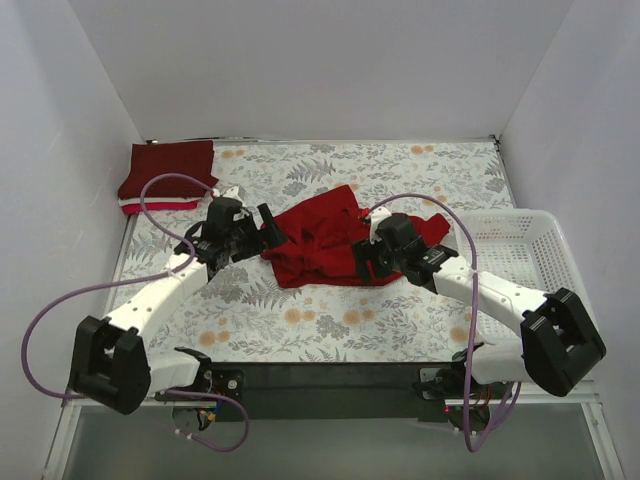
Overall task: Fold and stack the t-shirts
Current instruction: Flatten the tshirt out
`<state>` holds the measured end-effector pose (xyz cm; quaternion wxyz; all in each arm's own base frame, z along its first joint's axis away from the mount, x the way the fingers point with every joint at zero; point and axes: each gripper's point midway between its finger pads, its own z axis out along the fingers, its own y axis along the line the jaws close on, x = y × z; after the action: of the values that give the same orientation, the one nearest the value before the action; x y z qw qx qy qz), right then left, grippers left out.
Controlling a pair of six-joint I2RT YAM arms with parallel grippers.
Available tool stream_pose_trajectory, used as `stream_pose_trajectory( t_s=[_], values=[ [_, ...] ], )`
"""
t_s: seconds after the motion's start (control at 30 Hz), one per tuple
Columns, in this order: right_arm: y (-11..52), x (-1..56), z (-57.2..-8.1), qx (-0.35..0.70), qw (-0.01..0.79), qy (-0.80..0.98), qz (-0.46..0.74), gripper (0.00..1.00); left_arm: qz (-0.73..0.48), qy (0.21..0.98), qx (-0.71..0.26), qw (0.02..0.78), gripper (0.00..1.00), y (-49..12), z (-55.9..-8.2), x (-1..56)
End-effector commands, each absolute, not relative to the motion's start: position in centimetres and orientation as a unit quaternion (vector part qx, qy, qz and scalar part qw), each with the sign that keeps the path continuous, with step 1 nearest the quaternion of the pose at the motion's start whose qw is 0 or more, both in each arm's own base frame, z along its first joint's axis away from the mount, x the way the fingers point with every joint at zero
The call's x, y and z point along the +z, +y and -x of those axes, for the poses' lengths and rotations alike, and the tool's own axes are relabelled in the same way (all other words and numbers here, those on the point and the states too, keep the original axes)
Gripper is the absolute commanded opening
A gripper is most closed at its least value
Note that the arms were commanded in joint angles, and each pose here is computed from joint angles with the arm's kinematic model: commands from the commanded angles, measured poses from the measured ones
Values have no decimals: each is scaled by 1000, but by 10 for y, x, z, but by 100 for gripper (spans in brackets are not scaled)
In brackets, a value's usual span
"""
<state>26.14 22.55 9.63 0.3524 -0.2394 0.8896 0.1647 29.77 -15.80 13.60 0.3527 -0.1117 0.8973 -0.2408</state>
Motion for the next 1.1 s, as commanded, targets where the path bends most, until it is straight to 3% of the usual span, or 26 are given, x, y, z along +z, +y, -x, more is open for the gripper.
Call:
stream_pose_trajectory(
  t_s=[0.0,0.27,0.4,0.5,0.53,0.63,0.73,0.87,1.07],
  values=[
    [228,101,-263,181,376,878,234,79,100,891,-270,350,92,-179,-320,155],
    [237,84,-263,194,366,876,246,80,80,923,-220,306,92,-202,-337,125],
    [245,75,-263,206,355,876,252,80,78,939,-166,292,81,-201,-330,99],
    [249,67,-261,212,338,880,257,80,84,944,-130,291,60,-187,-320,86],
    [250,62,-260,212,331,882,259,80,94,947,-114,286,40,-177,-311,78],
    [252,61,-259,218,327,881,263,79,148,930,-73,327,0,-141,-295,87],
    [252,62,-257,218,327,881,264,78,205,894,-86,388,0,-114,-280,116],
    [255,64,-260,219,329,879,267,76,292,859,-115,404,0,-86,-243,104],
    [261,60,-278,203,339,878,269,72,348,826,-127,425,0,-66,-227,110]
  ],
)
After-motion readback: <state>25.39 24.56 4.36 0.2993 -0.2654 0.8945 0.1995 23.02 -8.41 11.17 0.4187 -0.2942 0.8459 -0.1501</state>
